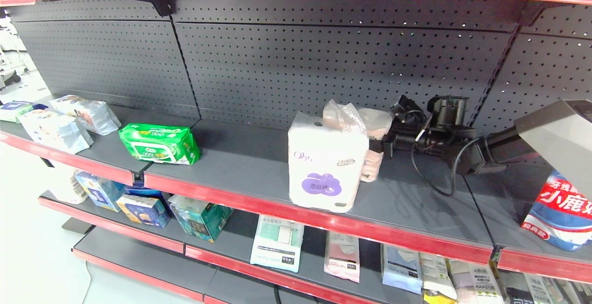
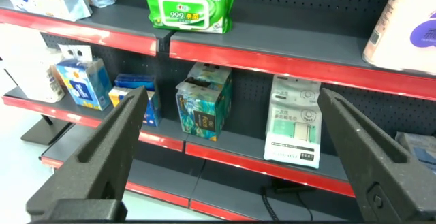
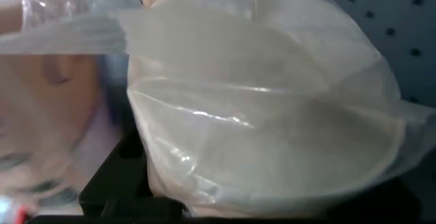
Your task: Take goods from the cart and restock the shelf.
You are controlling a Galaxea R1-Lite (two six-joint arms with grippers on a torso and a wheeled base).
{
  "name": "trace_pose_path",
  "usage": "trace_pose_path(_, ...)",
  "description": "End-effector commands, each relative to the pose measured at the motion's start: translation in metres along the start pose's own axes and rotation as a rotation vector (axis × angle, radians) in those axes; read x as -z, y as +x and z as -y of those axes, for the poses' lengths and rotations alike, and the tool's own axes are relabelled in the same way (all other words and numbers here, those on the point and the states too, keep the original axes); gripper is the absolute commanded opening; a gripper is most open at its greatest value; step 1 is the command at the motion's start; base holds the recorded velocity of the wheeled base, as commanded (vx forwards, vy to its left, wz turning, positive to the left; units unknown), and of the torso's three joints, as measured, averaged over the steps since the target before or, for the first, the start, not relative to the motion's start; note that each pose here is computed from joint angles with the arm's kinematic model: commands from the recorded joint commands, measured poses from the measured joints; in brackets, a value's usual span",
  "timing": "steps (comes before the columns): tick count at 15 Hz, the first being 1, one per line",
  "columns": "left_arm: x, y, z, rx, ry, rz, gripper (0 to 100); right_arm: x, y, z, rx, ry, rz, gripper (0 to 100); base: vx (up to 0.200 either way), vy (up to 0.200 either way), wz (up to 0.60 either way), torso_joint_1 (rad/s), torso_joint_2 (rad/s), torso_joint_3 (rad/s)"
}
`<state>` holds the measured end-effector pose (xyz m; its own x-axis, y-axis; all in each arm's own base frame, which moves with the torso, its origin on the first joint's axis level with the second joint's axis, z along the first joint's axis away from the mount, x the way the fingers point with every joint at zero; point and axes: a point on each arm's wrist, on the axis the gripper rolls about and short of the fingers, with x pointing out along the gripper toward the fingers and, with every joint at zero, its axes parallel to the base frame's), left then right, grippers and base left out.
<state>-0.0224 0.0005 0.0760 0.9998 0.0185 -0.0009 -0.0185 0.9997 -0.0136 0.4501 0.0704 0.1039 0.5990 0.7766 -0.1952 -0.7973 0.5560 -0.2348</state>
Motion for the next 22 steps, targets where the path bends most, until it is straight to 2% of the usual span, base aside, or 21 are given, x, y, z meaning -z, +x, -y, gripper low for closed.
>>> trace_pose_path(1, 0.000, 0.000, 0.000, -0.001, 0.000, 0.001, 100, 0.003, 0.002, 0.004, 0.025, 0.012, -0.008, 0, 0.000, 0.000, 0.00, 0.000, 0.00, 0.000)
trace_pose_path(6, 0.000, 0.000, 0.000, -0.001, 0.000, 0.001, 100, 0.003, 0.002, 0.005, 0.037, 0.024, -0.011, 0, 0.000, 0.000, 0.00, 0.000, 0.00, 0.000)
trace_pose_path(10, 0.000, 0.000, 0.000, -0.001, 0.000, 0.001, 100, 0.000, 0.010, 0.000, -0.105, 0.006, 0.059, 0, 0.000, 0.000, 0.00, 0.000, 0.00, 0.000)
trace_pose_path(22, 0.000, 0.000, 0.000, -0.001, 0.000, 0.001, 100, -0.002, 0.016, 0.004, -0.102, -0.004, 0.070, 0, 0.000, 0.000, 0.00, 0.000, 0.00, 0.000)
